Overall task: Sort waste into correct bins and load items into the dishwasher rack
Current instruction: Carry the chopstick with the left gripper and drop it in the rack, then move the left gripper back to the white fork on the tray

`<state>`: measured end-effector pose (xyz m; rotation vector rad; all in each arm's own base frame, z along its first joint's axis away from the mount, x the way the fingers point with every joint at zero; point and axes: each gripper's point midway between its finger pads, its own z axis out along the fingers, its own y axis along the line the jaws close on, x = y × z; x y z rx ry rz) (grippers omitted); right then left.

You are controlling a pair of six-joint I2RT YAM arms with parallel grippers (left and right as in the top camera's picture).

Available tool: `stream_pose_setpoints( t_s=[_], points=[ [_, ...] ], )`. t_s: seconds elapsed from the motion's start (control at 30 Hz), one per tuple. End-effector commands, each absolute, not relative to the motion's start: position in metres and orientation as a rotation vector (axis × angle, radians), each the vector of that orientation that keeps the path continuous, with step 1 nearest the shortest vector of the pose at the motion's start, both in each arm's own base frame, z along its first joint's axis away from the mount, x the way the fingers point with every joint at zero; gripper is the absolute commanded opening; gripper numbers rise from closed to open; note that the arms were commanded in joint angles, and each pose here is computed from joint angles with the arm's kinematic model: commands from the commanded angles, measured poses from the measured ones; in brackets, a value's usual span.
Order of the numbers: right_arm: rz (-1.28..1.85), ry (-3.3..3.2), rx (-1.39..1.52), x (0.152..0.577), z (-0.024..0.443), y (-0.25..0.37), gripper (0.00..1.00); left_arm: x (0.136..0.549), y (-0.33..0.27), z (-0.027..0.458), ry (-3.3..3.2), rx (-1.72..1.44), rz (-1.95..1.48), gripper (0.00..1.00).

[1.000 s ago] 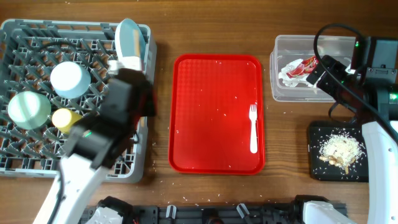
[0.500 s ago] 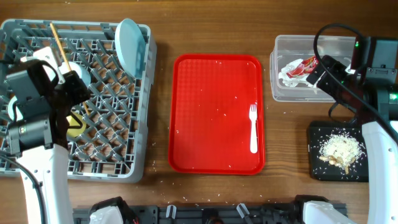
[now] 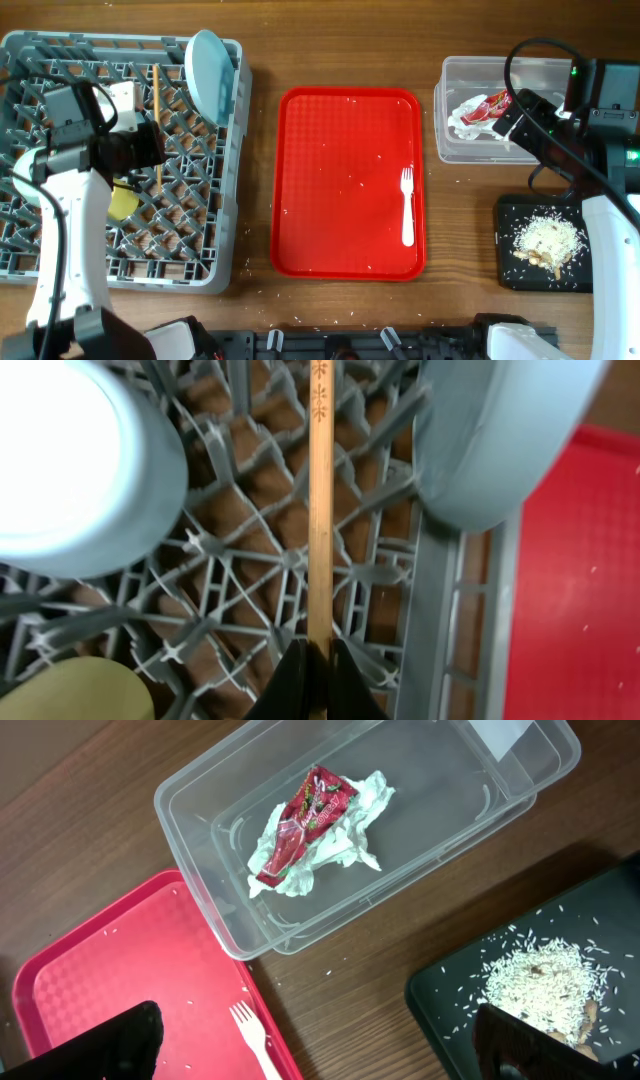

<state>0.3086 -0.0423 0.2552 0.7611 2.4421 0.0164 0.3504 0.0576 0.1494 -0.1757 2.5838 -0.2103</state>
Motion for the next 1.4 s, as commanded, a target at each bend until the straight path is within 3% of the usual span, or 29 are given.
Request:
stream_pose_setpoints(
  t_s=[0.0,0.53,0.6,0.63,0.67,0.7,0.83,1.07,1.17,1.2,1.23,1.3,1.37],
  points=[
    [-0.007,2.442,0.773,0.309,0.253,-0.046,1.0,0.349,0.051,0.124,2.658,-0.154,-0.291,0.04],
    [-0.007,2.442,0.774,0.309,0.253,-0.046,1.0,0.346,0.034,0.116,2.677,-0.039,-0.417,0.06],
    [-0.007,2.442,0.774,0.309,0.253,-0.046,1.0,0.345,0.034,0.115,2.679,-0.04,-0.418,0.21],
    [-0.007,2.442,0.774,0.309,0.253,-0.046,1.0,0.345,0.034,0.115,2.679,-0.04,-0.418,0.21],
    [-0.007,2.442,0.774,0.309,0.253,-0.046,1.0,0.345,0.034,0.115,2.679,-0.04,-0.419,0.28],
    [-0.007,2.442,0.774,0.309,0.253,-0.046,1.0,0.345,0.034,0.115,2.679,-0.04,-0.418,0.45],
    [-0.007,2.442,0.773,0.309,0.253,-0.046,1.0,0.347,0.034,0.117,2.672,-0.061,-0.421,0.38],
    [-0.007,2.442,0.774,0.309,0.253,-0.046,1.0,0.342,0.027,0.155,2.574,-0.222,-0.475,0.37],
    [-0.007,2.442,0.774,0.309,0.253,-0.046,1.0,0.328,-0.001,0.188,2.497,-0.215,-0.668,0.38],
    [-0.007,2.442,0.774,0.309,0.253,-0.046,1.0,0.321,-0.018,0.202,2.455,-0.173,-0.797,0.42],
    [-0.007,2.442,0.773,0.309,0.253,-0.046,1.0,0.314,-0.034,0.216,2.412,-0.135,-0.926,0.55],
    [-0.007,2.442,0.773,0.309,0.253,-0.046,1.0,0.297,-0.062,0.239,2.338,-0.089,-1.199,1.0],
    [-0.007,2.442,0.774,0.309,0.253,-0.046,1.0,0.281,-0.082,0.25,2.317,-0.083,-1.388,1.0]
  ],
)
